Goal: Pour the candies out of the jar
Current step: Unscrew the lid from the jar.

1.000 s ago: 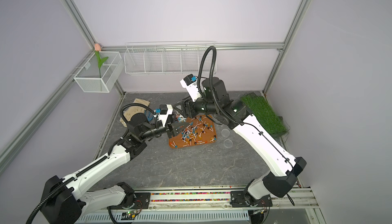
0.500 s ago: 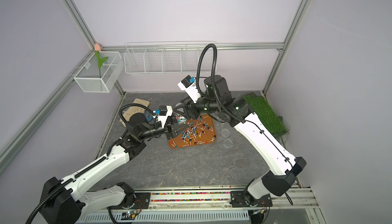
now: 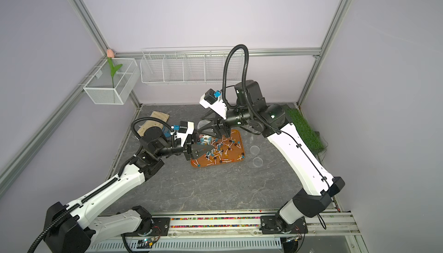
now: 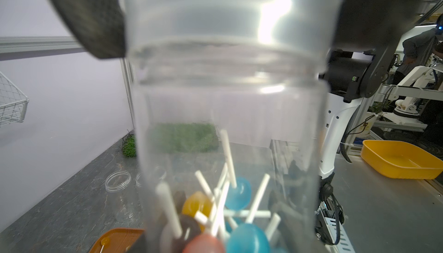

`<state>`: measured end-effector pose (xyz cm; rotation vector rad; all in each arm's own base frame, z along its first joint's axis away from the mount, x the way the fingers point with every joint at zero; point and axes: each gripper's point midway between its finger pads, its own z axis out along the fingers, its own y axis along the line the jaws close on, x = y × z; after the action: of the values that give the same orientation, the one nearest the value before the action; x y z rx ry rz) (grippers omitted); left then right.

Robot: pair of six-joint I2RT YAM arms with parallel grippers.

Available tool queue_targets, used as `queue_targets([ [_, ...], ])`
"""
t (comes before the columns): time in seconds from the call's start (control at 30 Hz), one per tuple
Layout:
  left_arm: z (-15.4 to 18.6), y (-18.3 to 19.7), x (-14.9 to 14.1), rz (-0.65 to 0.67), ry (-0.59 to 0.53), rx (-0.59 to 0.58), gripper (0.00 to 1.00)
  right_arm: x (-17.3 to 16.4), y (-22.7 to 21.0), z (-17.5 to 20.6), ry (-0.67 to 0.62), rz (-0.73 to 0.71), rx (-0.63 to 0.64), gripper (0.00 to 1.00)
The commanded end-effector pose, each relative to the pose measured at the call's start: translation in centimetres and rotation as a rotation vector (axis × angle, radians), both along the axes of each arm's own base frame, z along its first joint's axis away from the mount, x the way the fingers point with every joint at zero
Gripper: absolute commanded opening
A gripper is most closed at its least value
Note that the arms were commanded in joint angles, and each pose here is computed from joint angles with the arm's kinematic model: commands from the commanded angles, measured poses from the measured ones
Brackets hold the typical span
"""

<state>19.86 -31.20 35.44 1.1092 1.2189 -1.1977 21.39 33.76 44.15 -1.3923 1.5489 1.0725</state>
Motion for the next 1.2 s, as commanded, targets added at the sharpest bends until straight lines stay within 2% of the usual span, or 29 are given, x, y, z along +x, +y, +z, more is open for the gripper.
queue_targets([
  [0.0,0.9,0.1,0.0,0.005,0.017,-0.011,0.53,-1.3,0.6,0.3,0.002,0.081,0.020,0.56],
  [0.17,0.9,0.1,0.1,0.015,0.016,-0.015,0.53,-1.1,0.7,0.2,0.014,0.072,0.018,0.57],
  [0.23,0.9,0.2,0.1,0.020,0.012,-0.016,0.53,-1.1,0.6,0.2,0.014,0.068,0.017,0.60],
  [0.3,1.0,0.2,0.2,0.024,0.011,-0.017,0.53,-0.7,0.6,0.3,0.008,0.044,0.017,0.79],
  [0.37,1.0,0.2,0.2,0.028,0.010,-0.018,0.53,-0.6,0.4,0.6,-0.002,0.026,0.025,0.91],
  [0.43,0.9,0.3,0.4,0.040,0.007,-0.017,0.53,-0.6,0.2,1.1,-0.014,0.007,0.041,0.98],
  [0.67,0.3,0.2,1.9,0.111,0.000,-0.030,0.54,0.7,-0.9,2.9,-0.021,-0.153,0.105,0.95],
  [0.97,0.1,0.2,3.3,0.170,-0.002,-0.043,0.54,4.6,-2.8,2.1,0.141,-0.501,0.134,1.00],
  [1.17,-0.2,0.1,3.5,0.177,0.008,-0.035,0.54,5.0,-2.1,-0.1,0.202,-0.535,0.096,0.97],
])
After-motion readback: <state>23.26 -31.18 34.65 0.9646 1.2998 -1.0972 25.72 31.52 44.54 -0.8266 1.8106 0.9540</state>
